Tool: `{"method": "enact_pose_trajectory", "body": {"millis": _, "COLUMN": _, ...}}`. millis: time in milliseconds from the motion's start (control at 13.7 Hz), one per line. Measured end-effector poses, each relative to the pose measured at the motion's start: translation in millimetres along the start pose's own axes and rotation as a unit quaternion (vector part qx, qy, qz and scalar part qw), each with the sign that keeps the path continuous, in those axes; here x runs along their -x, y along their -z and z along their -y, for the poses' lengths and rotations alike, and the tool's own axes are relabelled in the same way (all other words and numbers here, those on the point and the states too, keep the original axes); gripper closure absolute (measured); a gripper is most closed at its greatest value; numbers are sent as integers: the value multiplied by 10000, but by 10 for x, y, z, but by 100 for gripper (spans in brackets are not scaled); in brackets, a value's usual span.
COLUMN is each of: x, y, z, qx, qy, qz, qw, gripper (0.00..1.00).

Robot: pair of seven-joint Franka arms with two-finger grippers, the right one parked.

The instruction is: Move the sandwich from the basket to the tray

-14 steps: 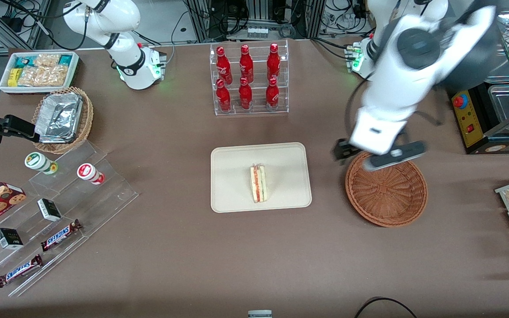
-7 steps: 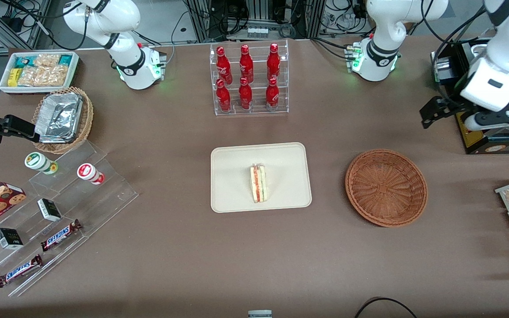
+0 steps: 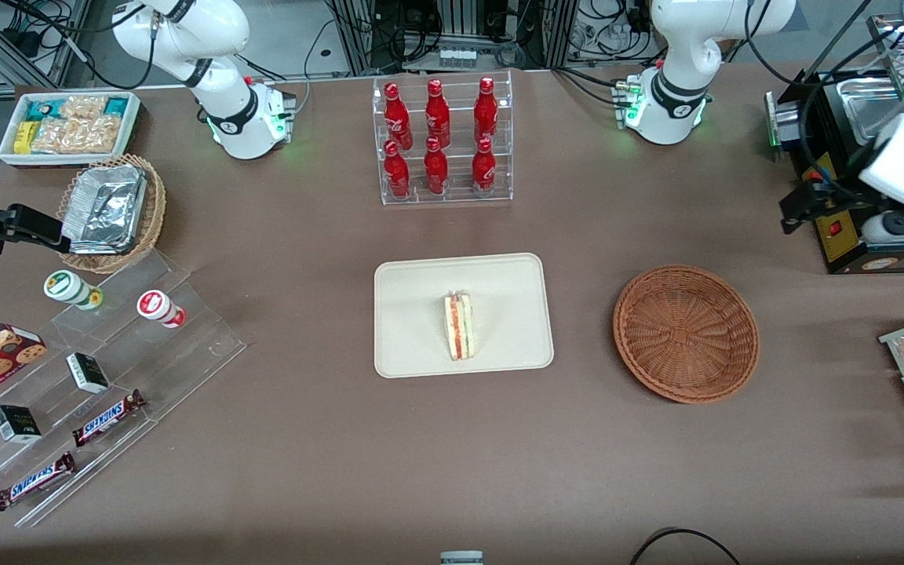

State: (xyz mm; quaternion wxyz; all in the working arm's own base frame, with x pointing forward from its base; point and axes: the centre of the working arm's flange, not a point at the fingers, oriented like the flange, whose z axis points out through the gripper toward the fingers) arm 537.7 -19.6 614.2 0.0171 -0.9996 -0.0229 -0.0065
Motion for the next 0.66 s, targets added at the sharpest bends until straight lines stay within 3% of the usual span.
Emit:
{"method": "enact_pose_trajectory", "body": {"millis": 292, "x": -197, "y": 19, "z": 354, "qx": 355, "qy": -119, "qz": 20, "qw": 9993, "gripper": 0}}
{"method": "enact_pose_trajectory", "body": {"millis": 656, "x": -263, "y": 106, "z": 258, "qx": 332, "qy": -248, "qz": -55, "qw": 9991, "gripper": 0}}
